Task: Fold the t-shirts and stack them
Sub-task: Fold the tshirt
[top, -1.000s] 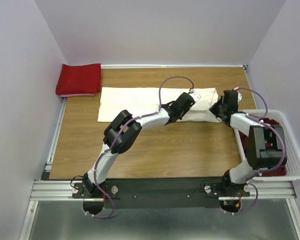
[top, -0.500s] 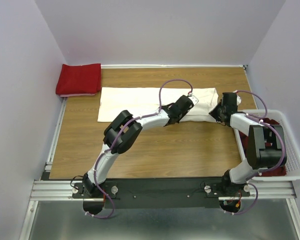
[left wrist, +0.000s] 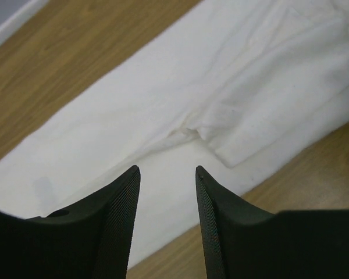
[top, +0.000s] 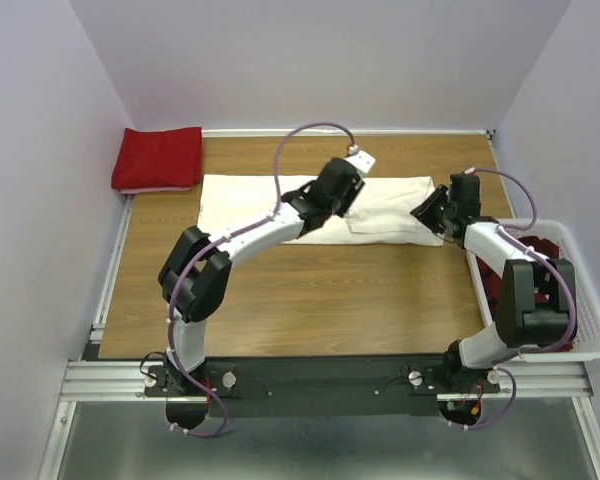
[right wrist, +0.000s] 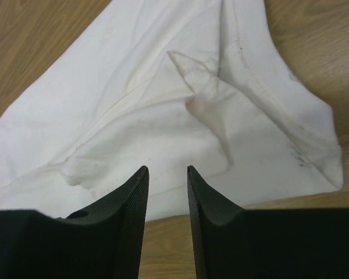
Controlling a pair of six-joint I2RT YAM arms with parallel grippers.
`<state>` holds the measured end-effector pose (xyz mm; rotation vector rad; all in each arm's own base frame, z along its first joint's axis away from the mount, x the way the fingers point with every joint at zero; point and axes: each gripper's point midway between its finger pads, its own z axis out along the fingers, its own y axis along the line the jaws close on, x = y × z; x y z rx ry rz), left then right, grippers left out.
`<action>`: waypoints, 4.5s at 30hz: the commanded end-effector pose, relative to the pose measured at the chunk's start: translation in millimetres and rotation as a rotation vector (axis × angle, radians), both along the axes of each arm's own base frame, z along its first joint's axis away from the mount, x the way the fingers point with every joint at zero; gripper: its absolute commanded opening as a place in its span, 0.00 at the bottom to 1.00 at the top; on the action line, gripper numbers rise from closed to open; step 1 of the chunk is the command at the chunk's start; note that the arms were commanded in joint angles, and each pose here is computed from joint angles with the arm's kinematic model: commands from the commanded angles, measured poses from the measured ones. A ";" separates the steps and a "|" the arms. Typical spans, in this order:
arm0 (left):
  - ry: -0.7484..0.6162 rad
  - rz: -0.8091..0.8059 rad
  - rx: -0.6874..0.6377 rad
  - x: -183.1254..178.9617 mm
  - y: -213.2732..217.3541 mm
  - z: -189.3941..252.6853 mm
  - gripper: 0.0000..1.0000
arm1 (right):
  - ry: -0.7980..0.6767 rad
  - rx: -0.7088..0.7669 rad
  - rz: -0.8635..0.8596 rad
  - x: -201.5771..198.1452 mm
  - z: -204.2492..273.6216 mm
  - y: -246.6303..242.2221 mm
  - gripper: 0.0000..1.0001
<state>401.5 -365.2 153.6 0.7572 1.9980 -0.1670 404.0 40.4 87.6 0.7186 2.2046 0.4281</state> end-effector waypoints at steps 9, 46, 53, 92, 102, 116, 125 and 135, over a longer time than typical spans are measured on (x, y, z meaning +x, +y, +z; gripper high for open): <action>0.136 0.303 0.090 113.8 133.7 -80.7 0.48 | 0.095 0.144 0.048 11.1 -35.5 31.3 0.40; 0.887 0.062 -0.302 -139.5 68.4 -115.5 0.43 | 0.018 0.258 0.466 198.6 -98.6 87.5 0.41; 0.871 0.087 -0.454 -97.4 33.0 -84.0 0.45 | -0.097 0.208 0.474 233.3 -58.5 83.3 0.41; 0.003 0.320 -0.649 -120.4 203.3 60.3 0.80 | 0.002 0.011 0.461 183.9 -88.4 53.0 0.40; 0.326 0.255 -0.433 -137.1 183.1 -6.6 0.79 | -0.055 -0.001 0.454 145.4 11.7 72.9 0.46; 0.643 0.251 -0.247 -191.9 149.4 -77.1 0.72 | 0.460 -0.173 0.511 -195.9 -36.3 118.3 0.58; 0.699 0.309 -0.139 -199.5 151.1 -107.6 0.70 | 0.550 -0.141 0.587 -274.6 -53.4 152.2 0.58; 0.698 0.306 -0.140 -200.1 147.3 -109.1 0.70 | 0.574 -0.201 0.550 -276.7 -63.6 148.1 0.56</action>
